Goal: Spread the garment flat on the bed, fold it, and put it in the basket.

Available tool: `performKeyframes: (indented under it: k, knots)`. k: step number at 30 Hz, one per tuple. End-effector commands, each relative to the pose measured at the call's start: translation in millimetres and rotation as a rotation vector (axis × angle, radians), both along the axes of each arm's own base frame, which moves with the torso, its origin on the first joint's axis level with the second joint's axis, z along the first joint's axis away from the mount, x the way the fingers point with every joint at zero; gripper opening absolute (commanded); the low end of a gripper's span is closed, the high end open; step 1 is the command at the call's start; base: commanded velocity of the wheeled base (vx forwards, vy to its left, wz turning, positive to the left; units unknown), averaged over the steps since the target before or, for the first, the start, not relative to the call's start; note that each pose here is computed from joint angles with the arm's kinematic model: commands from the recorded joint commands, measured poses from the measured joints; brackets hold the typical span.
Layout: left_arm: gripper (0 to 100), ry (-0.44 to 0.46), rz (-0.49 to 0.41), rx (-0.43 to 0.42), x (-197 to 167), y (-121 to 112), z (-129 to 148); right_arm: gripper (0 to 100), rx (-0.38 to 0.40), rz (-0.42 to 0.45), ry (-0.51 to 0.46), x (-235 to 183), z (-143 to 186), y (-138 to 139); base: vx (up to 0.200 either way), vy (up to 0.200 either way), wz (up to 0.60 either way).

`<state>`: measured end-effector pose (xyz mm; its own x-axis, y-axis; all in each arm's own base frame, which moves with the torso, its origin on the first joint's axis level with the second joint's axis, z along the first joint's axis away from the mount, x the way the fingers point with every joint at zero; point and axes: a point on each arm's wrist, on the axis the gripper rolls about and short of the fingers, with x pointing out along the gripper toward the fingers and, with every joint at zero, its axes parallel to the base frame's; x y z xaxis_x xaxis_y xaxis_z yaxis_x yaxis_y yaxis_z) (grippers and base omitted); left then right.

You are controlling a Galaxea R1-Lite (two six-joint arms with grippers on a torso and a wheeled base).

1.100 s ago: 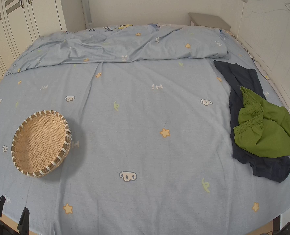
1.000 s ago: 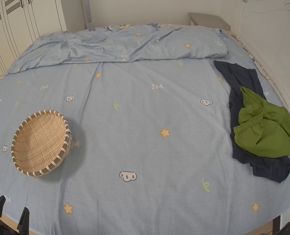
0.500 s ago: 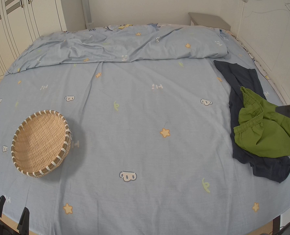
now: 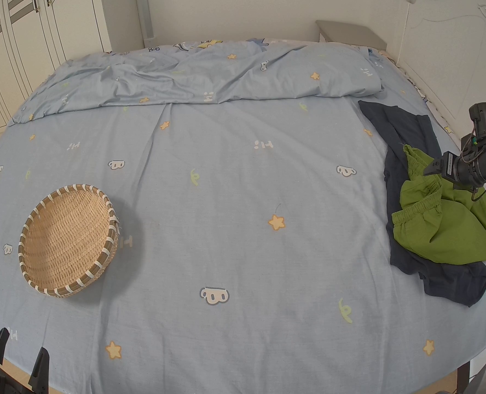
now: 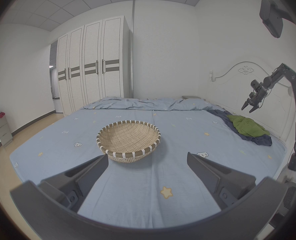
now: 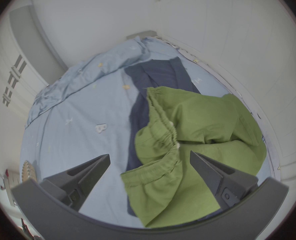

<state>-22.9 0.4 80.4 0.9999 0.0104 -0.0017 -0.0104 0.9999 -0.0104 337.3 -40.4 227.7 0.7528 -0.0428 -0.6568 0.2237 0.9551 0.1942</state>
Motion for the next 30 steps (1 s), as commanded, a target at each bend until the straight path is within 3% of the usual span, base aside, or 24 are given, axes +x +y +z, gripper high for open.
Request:
performKeyframes:
  k: [1, 13, 23, 24, 30]
  knots:
    - [100, 0.000, -0.001, 0.000, 0.0, 0.0, -4.8, 100, 0.017, -0.040, 0.071, 24.6, -29.8, -18.3, 0.000, 0.000, 0.00]
    - [100, 0.000, 0.000, 0.000, 0.0, 0.0, -4.8, 100, 0.103, -0.039, 0.054, 34.8, -31.8, -20.8, 0.000, 0.000, 0.00]
    - [100, 0.000, 0.000, 0.000, 0.0, 0.0, -4.8, 100, 0.115, -0.051, 0.081, 42.4, -41.6, -23.9, 0.000, 0.000, 0.00]
    - [100, 0.000, 0.000, 0.000, 0.0, 0.0, -4.8, 0, 0.116, -0.051, 0.084, 42.9, -42.8, -24.0, 0.000, 0.000, 0.00]
    - [100, 0.000, 0.000, 0.000, 0.0, 0.0, -4.8, 0, 0.134, -0.063, 0.076, 43.2, -41.8, -23.4, 0.000, 0.000, 0.00]
